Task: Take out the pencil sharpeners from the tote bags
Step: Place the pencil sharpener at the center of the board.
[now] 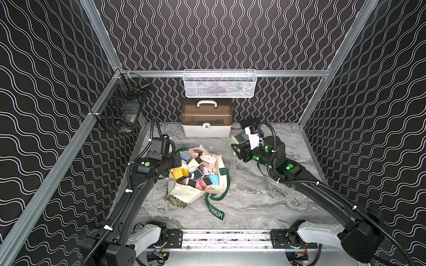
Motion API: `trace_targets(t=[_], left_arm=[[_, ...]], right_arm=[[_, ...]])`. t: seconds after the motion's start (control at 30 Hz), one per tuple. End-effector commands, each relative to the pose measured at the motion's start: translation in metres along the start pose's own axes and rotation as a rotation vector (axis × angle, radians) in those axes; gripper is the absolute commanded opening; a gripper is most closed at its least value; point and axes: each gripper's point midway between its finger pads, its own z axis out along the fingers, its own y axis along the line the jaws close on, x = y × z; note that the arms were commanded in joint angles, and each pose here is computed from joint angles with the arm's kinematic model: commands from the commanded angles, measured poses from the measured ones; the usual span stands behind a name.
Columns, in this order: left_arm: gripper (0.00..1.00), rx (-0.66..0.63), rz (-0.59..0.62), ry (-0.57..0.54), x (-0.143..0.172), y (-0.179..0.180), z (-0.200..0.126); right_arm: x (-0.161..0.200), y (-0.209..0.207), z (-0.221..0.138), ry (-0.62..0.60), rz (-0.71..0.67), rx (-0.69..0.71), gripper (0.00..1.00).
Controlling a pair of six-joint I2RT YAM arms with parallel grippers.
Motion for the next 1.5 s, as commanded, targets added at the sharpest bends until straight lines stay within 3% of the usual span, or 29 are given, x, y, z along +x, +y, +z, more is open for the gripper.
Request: trace_targets(t=[0.0, 0.2, 0.77, 1.2, 1.47], left_arm=[[0.00, -0.015, 0.002, 0.031, 0.008, 0.004, -0.001], [0.00, -0.010, 0.005, 0.030, 0.008, 0.003, -0.002], [0.00, 0.008, 0.016, 0.041, 0.008, 0.000, -0.002], [0.00, 0.006, 0.016, 0.044, 0.009, 0.000, -0.001], [0.00, 0.008, 0.018, 0.043, 0.009, 0.000, -0.001]], right_arm=[[-0.005, -0.045, 0.013, -0.040, 0.125, 0.126, 0.37], [0.025, -0.104, 0.056, 0.039, 0.138, 0.304, 0.36], [0.094, -0.149, 0.169, 0.212, 0.104, 0.300, 0.36], [0.142, -0.168, 0.197, 0.288, 0.096, 0.321, 0.38], [0.147, -0.158, 0.202, 0.316, 0.095, 0.271, 0.54]])
